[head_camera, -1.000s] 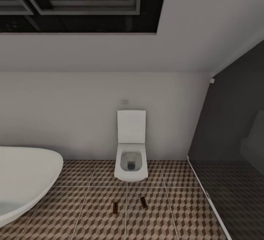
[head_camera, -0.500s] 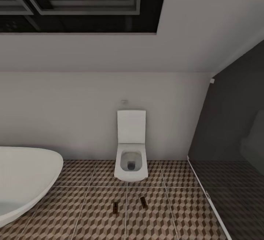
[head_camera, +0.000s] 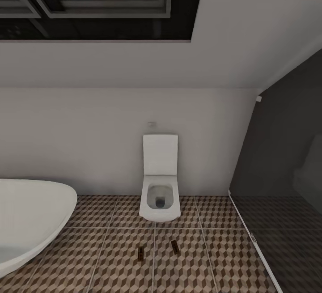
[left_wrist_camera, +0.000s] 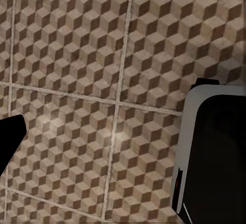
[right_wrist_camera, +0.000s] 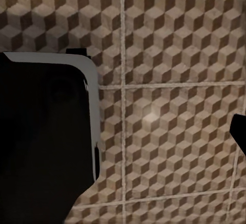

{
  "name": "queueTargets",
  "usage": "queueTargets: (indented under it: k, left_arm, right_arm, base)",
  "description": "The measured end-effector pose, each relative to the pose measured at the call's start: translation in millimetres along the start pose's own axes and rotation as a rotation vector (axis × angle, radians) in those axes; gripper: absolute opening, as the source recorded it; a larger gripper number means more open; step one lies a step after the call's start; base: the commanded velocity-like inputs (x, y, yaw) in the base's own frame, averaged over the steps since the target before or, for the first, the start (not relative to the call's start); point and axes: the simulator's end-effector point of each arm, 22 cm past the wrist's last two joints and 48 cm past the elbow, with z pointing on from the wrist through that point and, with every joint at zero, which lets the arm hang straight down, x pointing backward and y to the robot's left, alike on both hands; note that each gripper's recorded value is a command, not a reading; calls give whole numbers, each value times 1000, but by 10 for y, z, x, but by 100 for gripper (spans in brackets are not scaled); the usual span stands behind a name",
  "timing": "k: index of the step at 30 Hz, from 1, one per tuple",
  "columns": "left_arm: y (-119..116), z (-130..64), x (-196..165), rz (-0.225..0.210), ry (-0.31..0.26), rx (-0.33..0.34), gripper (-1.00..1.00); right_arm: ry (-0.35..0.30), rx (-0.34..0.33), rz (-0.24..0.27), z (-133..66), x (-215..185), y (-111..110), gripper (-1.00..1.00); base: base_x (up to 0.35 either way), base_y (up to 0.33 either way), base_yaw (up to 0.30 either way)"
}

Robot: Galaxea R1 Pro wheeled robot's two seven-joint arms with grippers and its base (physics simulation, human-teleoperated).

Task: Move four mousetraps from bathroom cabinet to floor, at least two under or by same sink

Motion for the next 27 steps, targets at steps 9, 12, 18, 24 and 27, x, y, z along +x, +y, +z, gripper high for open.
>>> queueTargets:
  k: [9,12,18,24,27]
  left_arm:
    - [-130,-29,123,3,47,14,100]
    - [-172,-39,183,7,73,20,100]
    - [-209,-58,305,16,128,26,100]
    - [-223,-63,337,20,143,30,100]
    - [-232,-64,336,21,143,33,100]
  right_arm:
    - [61,1,29,-14,197,7,100]
    - [69,-1,31,-17,218,29,100]
    - [77,-4,33,-20,233,92,100]
    - [78,-10,34,-24,239,152,100]
    - [79,-13,34,-25,239,179,100]
  base:
    - [0,0,0]
    - [0,0,0]
    - [0,0,0]
    - [0,0,0]
    - [0,0,0]
